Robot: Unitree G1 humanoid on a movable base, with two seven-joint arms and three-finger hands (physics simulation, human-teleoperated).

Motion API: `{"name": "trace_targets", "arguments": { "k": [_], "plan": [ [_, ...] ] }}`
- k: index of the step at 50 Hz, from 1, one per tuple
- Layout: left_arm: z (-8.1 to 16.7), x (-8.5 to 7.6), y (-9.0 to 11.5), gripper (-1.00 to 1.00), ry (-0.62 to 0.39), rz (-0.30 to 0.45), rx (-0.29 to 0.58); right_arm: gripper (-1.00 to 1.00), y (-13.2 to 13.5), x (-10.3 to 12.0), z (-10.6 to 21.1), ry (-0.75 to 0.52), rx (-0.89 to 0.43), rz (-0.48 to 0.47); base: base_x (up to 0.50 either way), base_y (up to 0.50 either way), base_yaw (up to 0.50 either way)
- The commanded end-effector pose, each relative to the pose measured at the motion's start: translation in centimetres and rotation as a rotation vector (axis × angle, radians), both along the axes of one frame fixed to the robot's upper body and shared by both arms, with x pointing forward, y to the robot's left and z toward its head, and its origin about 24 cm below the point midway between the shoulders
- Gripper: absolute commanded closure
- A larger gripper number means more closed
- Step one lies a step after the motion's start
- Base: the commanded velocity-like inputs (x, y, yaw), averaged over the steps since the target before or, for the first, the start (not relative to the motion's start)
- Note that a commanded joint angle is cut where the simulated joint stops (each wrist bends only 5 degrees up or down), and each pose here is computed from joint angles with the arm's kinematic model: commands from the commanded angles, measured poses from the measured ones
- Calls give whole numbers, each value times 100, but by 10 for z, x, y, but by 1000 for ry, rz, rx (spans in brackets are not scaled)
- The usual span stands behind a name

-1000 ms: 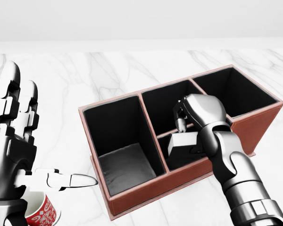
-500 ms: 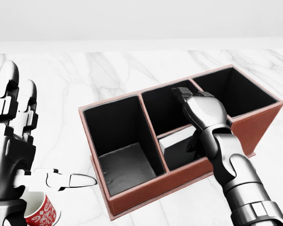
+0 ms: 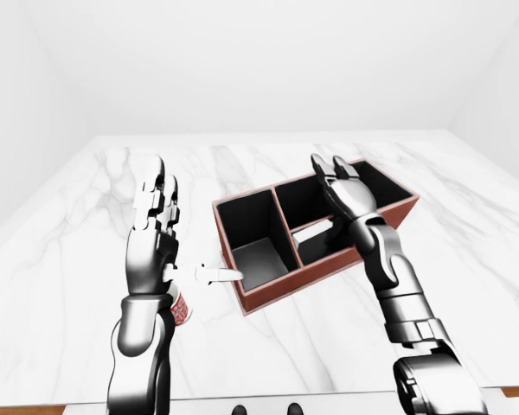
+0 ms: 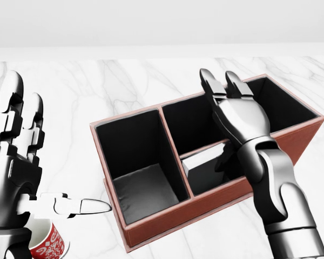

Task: Pick up the book and place it in the back compartment of the caddy.

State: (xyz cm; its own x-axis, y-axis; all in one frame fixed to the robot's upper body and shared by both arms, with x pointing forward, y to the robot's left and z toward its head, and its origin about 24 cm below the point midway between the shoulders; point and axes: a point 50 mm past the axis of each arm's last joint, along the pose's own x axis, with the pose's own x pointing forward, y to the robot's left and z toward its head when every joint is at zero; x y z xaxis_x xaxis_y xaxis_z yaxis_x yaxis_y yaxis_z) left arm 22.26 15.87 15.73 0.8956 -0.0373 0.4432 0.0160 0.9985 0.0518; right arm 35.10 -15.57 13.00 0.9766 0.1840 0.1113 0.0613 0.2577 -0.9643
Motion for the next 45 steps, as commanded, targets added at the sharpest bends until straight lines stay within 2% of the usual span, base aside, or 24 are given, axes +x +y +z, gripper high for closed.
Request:
{"name": "trace_targets", "arguments": {
  "k": [1,6,16,23,27,30,36,45],
  "plan": [
    [0,0,0,-100,2,-1,0,-100,1,-31,40,-88,55,58,0,0,0],
    [-1,0,0,-100,4,-1,0,-100,-2,-45,53,-119,89,62,0,0,0],
    [0,-1,0,-100,1,-1,-1,-100,-9,-69,72,-155,242,60,0,0,0],
    [1,-1,0,-100,-5,-2,-1,-100,-12,-91,86,-231,317,123,0,0,0],
    [2,-2,0,-100,-12,-2,-2,-100,-10,-115,104,-320,383,215,0,0,0],
    [3,-3,0,-100,-14,-4,-2,-100,-12,-127,116,-403,408,242,0,0,0],
    [7,-4,0,-100,-32,-4,-4,-100,-17,-152,122,-470,461,295,0,0,0],
    [14,-8,1,-100,-68,-6,-6,-100,-8,-181,137,-572,442,401,0,0,0]
  ]
}}
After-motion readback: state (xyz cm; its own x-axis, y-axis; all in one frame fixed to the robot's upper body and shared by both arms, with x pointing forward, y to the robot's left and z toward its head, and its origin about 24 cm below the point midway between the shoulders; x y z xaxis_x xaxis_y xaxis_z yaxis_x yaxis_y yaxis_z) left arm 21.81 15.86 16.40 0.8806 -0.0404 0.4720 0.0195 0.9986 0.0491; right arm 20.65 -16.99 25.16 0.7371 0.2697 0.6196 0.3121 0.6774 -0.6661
